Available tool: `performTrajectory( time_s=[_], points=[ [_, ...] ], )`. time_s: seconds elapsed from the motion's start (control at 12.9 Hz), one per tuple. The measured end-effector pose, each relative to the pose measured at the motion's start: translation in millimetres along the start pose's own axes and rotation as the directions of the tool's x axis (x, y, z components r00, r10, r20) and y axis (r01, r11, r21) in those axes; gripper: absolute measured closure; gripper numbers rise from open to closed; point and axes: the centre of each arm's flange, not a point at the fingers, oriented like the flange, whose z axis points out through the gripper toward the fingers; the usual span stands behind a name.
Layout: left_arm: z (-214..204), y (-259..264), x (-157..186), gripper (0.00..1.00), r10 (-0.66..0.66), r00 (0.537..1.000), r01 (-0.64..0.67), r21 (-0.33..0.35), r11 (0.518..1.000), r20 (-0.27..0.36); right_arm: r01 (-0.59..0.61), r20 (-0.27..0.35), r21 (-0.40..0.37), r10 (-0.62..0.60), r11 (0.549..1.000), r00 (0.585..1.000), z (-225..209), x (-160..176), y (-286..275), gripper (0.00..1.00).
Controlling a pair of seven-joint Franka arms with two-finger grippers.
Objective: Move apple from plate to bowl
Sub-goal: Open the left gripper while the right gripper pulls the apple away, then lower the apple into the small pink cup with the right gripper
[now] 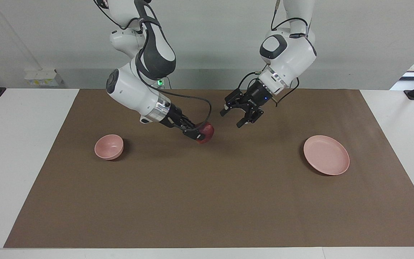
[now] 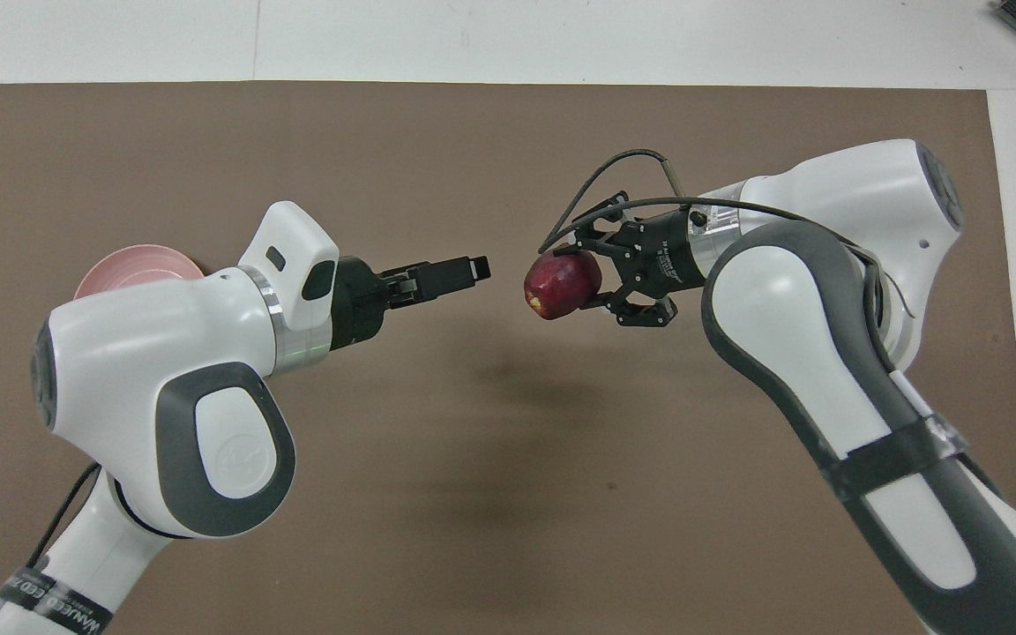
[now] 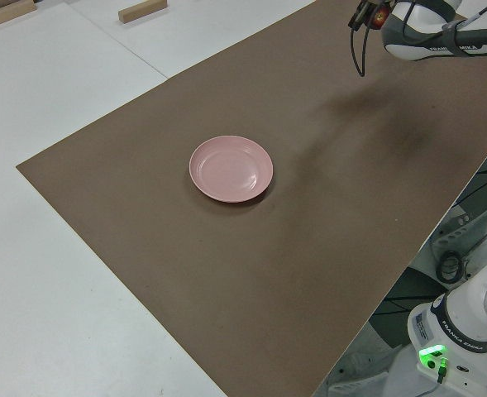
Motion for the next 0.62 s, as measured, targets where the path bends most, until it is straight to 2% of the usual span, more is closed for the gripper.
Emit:
performTrajectory(
  time_s=[0.15,0.23,0.31,0.46,0.62],
  points=[
    [-8,-18,11,0.0,0.055,0.998,-0.056,0.071,0.996,0.025,0.154,-0.093,-0.14,-0.168,0.978,0.981,-10,27,17,0.34],
    [-12,-28,16,0.0,0.091,0.995,-0.096,0.119,0.988,0.041,0.216,-0.145,-0.243,-0.255,0.946,0.956,-16,42,27,0.34],
    [-16,-38,22,0.0,0.135,0.989,-0.143,0.174,0.974,0.057,0.254,-0.171,-0.34,-0.325,0.906,0.93,-23,55,37,0.34],
    [-22,-52,29,0.0,0.247,0.963,-0.269,0.29,0.918,0.11,0.308,-0.165,-0.472,-0.426,0.826,0.89,-35,71,52,0.34],
    [-28,-63,36,0.0,0.323,0.925,-0.376,0.384,0.843,0.197,0.326,-0.135,-0.581,-0.483,0.746,0.865,-54,80,67,0.34]
  ],
)
